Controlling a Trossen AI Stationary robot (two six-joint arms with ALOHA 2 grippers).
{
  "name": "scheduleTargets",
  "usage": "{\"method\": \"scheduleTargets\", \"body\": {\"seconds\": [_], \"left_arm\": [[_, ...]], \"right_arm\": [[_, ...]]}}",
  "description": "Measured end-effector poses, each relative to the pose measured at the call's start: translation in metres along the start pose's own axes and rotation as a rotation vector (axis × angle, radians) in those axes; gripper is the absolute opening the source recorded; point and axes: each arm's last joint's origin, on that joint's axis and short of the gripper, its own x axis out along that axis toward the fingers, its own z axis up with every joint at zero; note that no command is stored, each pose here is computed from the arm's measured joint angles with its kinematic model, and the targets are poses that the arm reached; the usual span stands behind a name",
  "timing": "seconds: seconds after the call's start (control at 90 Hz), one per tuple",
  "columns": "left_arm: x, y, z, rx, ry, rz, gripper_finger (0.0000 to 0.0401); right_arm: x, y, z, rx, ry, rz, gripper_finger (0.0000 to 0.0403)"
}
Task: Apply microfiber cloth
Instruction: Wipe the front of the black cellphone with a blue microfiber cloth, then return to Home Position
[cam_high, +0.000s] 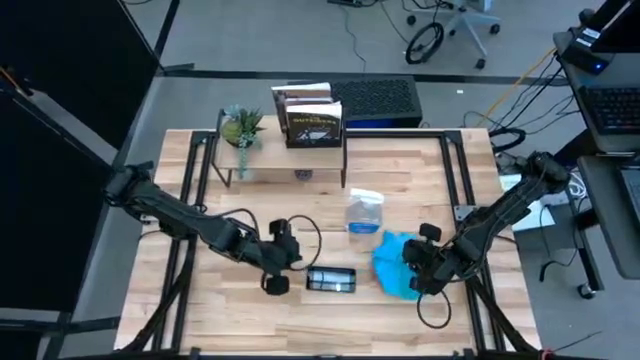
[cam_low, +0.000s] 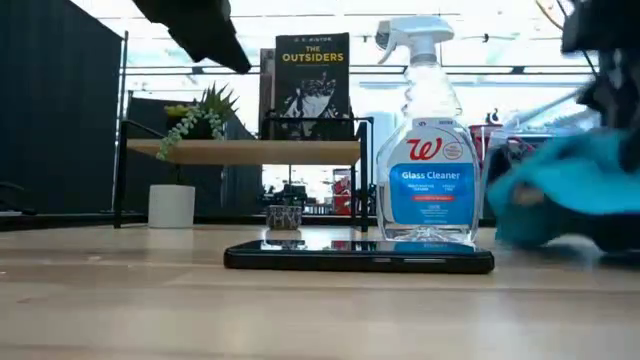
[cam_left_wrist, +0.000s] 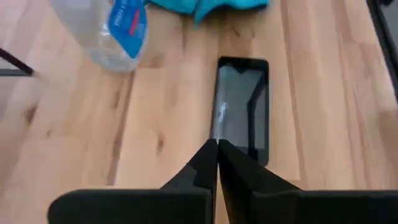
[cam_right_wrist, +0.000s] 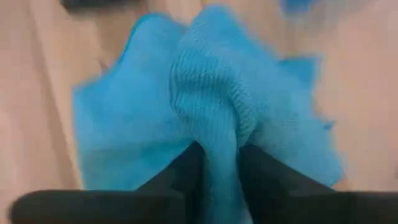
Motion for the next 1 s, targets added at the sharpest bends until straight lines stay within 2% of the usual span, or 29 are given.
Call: {"method": "scheduleTargets", "body": {"seconds": [0.089,0.156,0.322,0.511,0.611,0.722,0.922,1.0], "left_arm": [[0.0,0.005,-0.006,-0.008,0.018,-0.033,0.0],[-0.004,0.009,-0.007,-0.013,0.003,-0.054,0.0],[-0.005,0.017,-0.004,-0.002,-0.003,-0.097,0.0],[-0.004,0.024,0.0,0.013,-0.007,-0.132,0.0],[-0.004,0.024,0.0,0.021,-0.011,-0.133,0.0],[-0.004,0.024,0.0,0.044,-0.011,-0.133,0.0],[-0.004,0.024,0.0,0.089,-0.017,-0.125,0.0],[-0.004,0.025,0.0,0.094,-0.013,-0.12,0.0]], "right_arm": [[-0.006,0.002,0.001,0.015,0.106,0.106,0.0157],[-0.018,0.003,0.005,0.01,0.093,0.162,0.0182],[-0.042,-0.009,0.019,-0.071,-0.127,0.17,0.0217],[-0.072,-0.038,0.039,-0.089,-0.433,0.175,0.0214],[-0.086,-0.051,0.038,-0.102,-0.591,0.241,0.02],[-0.084,-0.061,0.029,-0.124,-0.722,0.313,0.0167],[-0.05,-0.075,0.008,-0.154,-1.083,0.459,0.0052],[-0.032,-0.079,0.0,-0.183,-1.152,0.458,0.0014]]}}
